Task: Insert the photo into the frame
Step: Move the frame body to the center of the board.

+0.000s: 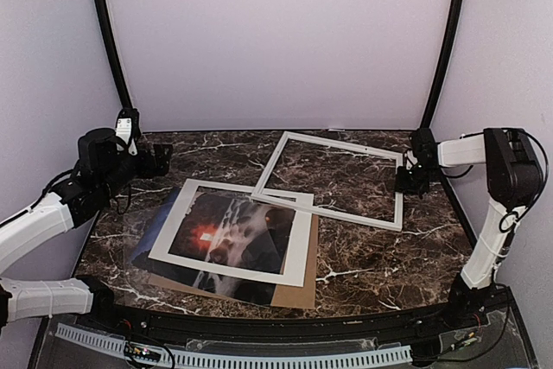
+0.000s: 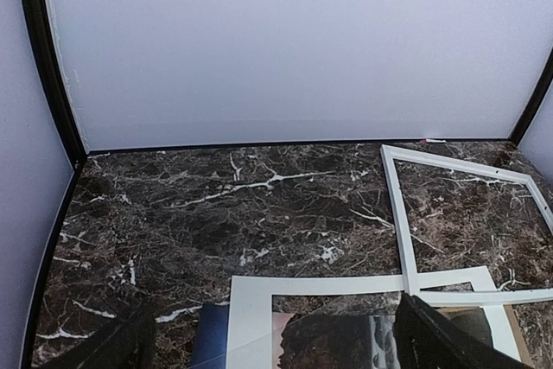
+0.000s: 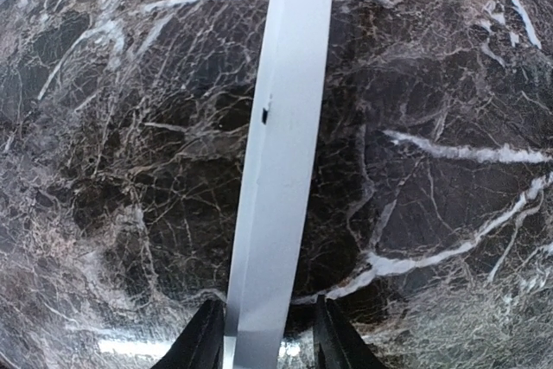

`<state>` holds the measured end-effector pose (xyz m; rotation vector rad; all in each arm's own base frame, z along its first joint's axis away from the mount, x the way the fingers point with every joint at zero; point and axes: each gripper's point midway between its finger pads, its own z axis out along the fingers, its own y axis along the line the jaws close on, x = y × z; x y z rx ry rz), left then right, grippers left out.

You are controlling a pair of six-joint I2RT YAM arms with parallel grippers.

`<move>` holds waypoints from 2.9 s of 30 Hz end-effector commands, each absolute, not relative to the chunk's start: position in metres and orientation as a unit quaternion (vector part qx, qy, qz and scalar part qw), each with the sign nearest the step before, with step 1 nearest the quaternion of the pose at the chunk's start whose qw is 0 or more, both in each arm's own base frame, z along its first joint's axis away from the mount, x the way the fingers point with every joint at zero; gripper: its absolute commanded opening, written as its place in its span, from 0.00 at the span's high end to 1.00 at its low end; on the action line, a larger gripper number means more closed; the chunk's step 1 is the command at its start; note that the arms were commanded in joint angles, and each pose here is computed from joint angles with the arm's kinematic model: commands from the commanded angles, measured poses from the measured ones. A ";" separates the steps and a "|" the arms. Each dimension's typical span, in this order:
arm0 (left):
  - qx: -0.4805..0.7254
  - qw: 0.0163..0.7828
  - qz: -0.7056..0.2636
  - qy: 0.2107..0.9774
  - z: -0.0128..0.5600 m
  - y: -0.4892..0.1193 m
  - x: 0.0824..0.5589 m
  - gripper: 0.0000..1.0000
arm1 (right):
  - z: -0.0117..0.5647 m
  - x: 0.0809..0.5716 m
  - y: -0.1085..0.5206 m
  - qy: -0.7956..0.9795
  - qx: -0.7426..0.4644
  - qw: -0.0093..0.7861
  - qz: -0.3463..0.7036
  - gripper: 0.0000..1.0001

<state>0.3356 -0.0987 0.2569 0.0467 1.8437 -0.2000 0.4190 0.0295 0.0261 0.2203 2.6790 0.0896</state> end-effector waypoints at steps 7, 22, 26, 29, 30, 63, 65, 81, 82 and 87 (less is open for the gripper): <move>0.047 0.571 -0.106 0.813 0.248 -0.115 0.341 0.01 | 0.020 0.397 0.016 0.972 0.076 0.220 0.023 0.82; 0.070 0.532 -0.091 0.839 0.226 -0.122 0.342 0.01 | 0.033 0.365 0.022 0.976 0.052 0.208 0.048 0.99; 0.060 0.502 -0.074 0.860 0.209 -0.119 0.347 0.01 | 0.037 0.361 0.020 0.975 0.050 0.210 0.042 0.99; 0.048 0.472 -0.056 0.879 0.199 -0.115 0.349 0.01 | 0.034 0.359 0.009 0.977 0.055 0.206 0.009 1.00; 0.043 0.457 -0.052 0.887 0.191 -0.115 0.350 0.01 | 0.033 0.360 0.006 0.977 0.057 0.205 0.000 1.00; -0.008 0.348 -0.019 0.937 0.131 -0.107 0.346 0.01 | 0.023 0.409 -0.061 0.951 0.194 0.242 0.007 1.00; -0.007 0.349 -0.019 0.937 0.131 -0.107 0.346 0.01 | 0.024 0.416 -0.061 0.947 0.204 0.247 0.015 1.00; -0.003 0.353 -0.037 0.935 0.135 -0.116 0.352 0.01 | 0.024 0.436 -0.069 0.934 0.235 0.267 0.006 1.00; -0.003 0.352 -0.038 0.935 0.134 -0.116 0.352 0.01 | 0.024 0.433 -0.068 0.937 0.226 0.266 -0.002 1.00; -0.004 0.352 -0.043 0.935 0.134 -0.118 0.353 0.01 | 0.029 0.418 -0.053 0.949 0.168 0.263 -0.043 1.00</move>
